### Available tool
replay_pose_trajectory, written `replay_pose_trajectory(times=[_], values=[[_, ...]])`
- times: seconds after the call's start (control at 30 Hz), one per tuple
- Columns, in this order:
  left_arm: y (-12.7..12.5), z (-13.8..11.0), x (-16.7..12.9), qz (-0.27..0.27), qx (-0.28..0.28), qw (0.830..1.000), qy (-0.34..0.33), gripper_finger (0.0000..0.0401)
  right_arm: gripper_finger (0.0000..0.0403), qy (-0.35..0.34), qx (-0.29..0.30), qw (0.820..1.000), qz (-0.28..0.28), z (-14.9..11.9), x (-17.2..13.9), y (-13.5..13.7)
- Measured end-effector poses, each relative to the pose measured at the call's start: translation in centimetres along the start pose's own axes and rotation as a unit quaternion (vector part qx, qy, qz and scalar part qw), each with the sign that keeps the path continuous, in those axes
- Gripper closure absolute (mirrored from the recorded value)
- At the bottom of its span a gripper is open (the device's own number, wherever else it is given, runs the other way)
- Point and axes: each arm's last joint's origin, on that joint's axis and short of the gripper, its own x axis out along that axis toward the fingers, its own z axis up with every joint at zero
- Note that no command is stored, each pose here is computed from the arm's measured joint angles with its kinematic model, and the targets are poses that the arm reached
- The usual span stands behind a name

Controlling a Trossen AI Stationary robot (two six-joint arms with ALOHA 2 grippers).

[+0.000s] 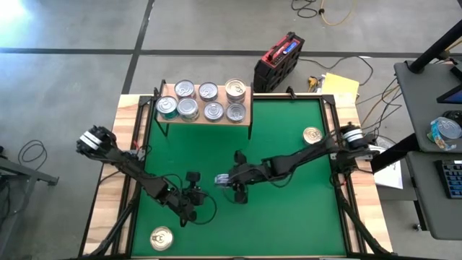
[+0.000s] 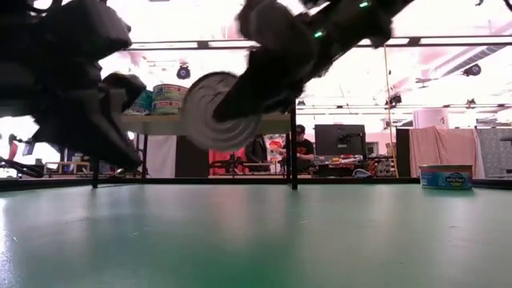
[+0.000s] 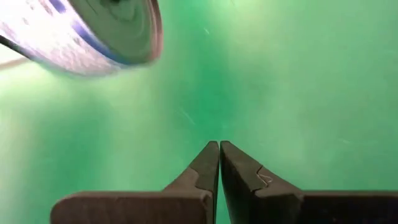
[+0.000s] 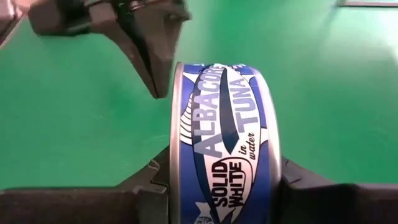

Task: Stack canned seafood by type on shelf
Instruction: Stack the center dark blue tuna can on top of the dark blue tuna can on the shelf

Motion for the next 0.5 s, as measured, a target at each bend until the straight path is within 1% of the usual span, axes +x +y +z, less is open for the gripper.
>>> replay_pose_trajectory(times=[0.13, 0.23, 0.37, 0.5], values=[[0.4, 0.7, -0.4, 0.045, 0.024, 0.998, -0.022, 0.0401, 0.0281, -0.052, 0.048, 0.997, -0.025, -1.0, -2.8, -0.7], [0.9, 1.3, -0.9, 0.074, 0.048, 0.995, -0.039, 0.0401, 0.0281, -0.126, 0.087, 0.988, -0.018, -1.8, -4.3, -1.3], [2.3, 2.6, -1.9, 0.071, 0.072, 0.993, -0.067, 0.0401, 0.0281, -0.207, 0.130, 0.970, -0.005, -2.5, -5.5, -2.1], [4.4, 4.0, -3.2, 0.037, 0.096, 0.989, -0.108, 0.0401, 0.0281, -0.239, 0.172, 0.956, 0.003, -2.5, -5.9, -2.6]])
